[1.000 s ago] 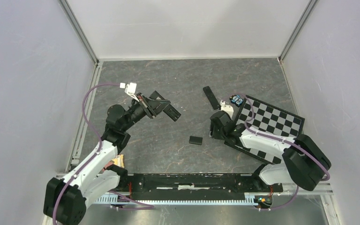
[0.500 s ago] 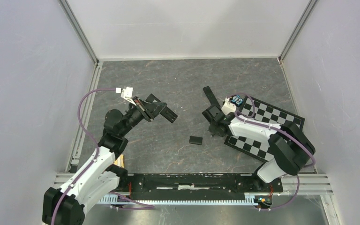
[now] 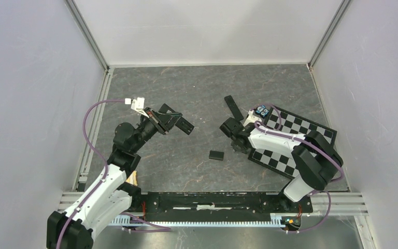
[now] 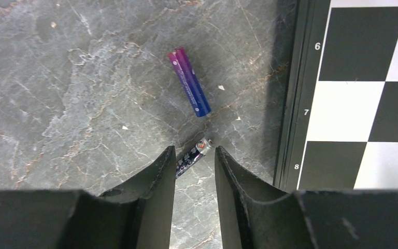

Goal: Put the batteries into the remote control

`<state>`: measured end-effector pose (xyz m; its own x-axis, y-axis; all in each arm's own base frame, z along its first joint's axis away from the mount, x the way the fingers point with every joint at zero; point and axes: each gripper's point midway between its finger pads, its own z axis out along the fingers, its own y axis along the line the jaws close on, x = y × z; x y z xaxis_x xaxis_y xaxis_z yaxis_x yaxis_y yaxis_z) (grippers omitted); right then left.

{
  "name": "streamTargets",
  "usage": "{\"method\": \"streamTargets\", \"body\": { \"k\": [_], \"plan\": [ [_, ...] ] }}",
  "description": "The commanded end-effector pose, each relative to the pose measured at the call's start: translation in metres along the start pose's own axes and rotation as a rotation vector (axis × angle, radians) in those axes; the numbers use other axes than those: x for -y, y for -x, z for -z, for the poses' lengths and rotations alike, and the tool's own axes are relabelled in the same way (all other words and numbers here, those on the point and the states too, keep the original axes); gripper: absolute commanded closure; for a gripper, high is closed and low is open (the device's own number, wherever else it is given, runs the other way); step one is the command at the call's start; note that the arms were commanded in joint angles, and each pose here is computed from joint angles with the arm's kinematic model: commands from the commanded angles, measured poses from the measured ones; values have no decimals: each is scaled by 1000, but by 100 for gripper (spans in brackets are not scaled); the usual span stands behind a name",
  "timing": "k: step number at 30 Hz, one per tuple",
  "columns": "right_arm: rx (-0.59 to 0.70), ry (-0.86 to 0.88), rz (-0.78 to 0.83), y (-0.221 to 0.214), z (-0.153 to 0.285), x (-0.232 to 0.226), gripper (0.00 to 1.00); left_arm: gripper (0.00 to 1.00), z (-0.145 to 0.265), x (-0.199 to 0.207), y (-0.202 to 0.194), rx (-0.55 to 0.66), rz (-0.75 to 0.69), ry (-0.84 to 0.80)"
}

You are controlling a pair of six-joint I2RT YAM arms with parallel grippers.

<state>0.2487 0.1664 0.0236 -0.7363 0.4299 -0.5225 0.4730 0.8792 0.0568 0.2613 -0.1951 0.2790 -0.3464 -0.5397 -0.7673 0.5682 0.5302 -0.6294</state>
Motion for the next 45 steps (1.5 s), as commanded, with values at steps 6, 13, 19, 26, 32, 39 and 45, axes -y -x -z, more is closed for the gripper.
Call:
{"method": "streamTargets", "body": {
  "k": [6,13,19,26,32,39,45],
  "plan": [
    [17,-22,16,-2,-12,2,68,98,-2,-1,4,17,-45,4],
    [20,-35,34,-4,-9,15,90,98,-4,-6,2,10,-40,21],
    [91,6,61,11,2,22,100,98,-8,-9,-6,-25,-8,24],
    [171,224,195,36,32,-8,100,98,-20,-6,-37,-164,91,-19],
    [346,601,299,69,93,-56,100,98,-32,10,-52,-249,175,-151],
    [634,1009,370,112,200,-95,100,98,-39,32,-47,-271,206,-261],
    [740,1376,469,100,272,-119,100,98,-40,49,-36,-288,247,-300]
  ]
}}
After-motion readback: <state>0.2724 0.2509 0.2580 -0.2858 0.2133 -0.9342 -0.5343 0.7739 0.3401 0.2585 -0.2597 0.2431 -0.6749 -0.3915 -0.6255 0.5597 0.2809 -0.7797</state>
